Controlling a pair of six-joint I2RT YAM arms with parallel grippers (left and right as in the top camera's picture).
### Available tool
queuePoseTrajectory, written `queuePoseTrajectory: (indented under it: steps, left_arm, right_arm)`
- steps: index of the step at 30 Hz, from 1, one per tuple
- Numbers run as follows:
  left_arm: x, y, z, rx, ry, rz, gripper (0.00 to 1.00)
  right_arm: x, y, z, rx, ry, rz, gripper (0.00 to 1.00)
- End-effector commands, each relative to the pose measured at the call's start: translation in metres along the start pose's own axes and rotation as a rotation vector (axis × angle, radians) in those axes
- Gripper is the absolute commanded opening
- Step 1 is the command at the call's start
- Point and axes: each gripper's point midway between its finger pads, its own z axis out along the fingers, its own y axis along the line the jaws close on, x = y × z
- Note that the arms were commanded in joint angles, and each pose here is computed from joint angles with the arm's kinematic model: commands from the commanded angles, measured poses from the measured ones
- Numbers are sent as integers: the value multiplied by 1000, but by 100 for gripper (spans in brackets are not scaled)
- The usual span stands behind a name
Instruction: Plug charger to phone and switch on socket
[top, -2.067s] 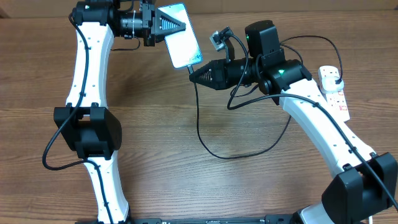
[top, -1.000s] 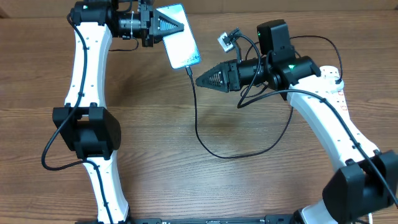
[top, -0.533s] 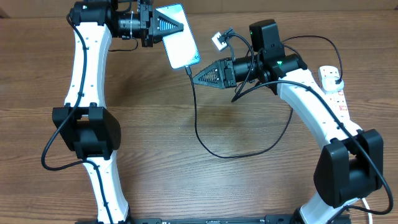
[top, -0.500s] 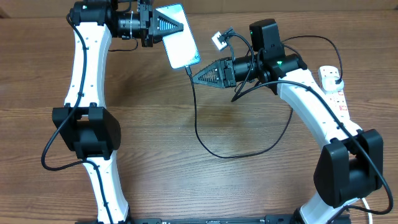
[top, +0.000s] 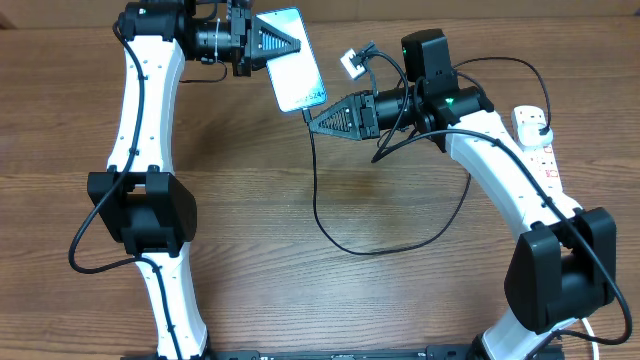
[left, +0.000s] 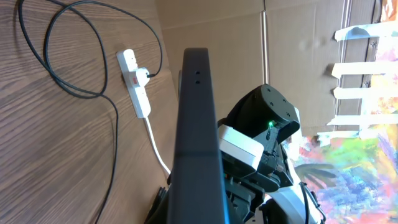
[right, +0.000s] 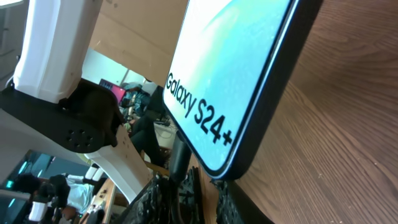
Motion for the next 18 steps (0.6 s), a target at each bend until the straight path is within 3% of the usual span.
queuePoseTrajectory:
  steps: [1,18]
  left_arm:
    - [4,-15,3,53,20,17,4]
    - [4,-14,3,50,19,20,4]
  right_arm:
    - [-6,10,-2,-14,-6,-25,26]
    - [1,11,10,-5,21,17,25]
